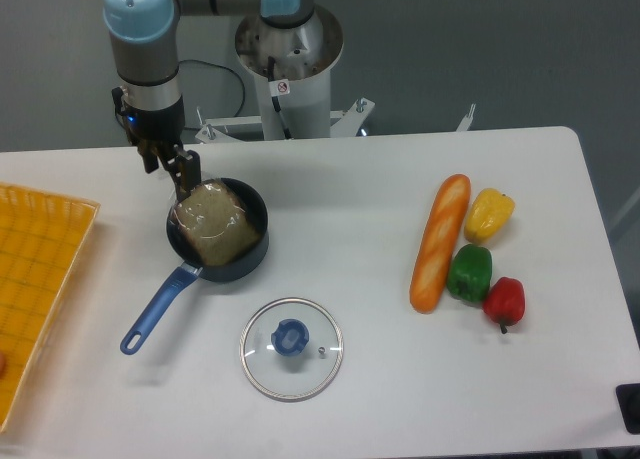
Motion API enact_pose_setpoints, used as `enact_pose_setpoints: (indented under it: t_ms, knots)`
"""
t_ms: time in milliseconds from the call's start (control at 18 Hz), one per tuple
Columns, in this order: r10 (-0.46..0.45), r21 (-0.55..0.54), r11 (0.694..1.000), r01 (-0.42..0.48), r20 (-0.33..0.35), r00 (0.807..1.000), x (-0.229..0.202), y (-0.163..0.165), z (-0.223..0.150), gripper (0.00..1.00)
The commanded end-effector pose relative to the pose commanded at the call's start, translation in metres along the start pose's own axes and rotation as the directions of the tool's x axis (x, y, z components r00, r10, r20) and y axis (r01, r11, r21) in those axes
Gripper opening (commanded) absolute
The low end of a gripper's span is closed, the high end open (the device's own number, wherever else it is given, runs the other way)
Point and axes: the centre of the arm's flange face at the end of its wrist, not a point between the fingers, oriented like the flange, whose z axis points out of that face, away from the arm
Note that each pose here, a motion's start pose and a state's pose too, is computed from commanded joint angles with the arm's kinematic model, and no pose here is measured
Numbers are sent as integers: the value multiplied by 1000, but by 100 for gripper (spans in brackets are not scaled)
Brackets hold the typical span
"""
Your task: Put the toast in the pot
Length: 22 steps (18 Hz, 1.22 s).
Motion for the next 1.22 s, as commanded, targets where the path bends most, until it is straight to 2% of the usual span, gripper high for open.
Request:
enact_pose_setpoints:
  t_ms: [278,389,667,778,944,1222]
  knots:
    - [12,-108,994,0,116,993,-22,-6,0,100]
    - [7,-140,990,11,130,991,-35,-8,-2,100]
    - [-73,-170,981,93,124,990,-90,9,-24,100]
    - [-36,-183,981,57,114,993,-111,16,-24,100]
    - [86,-207,976,-68,83,993,-137,30,-20,100]
    - [44,-205,978,-27,82,996,-183,45,-14,100]
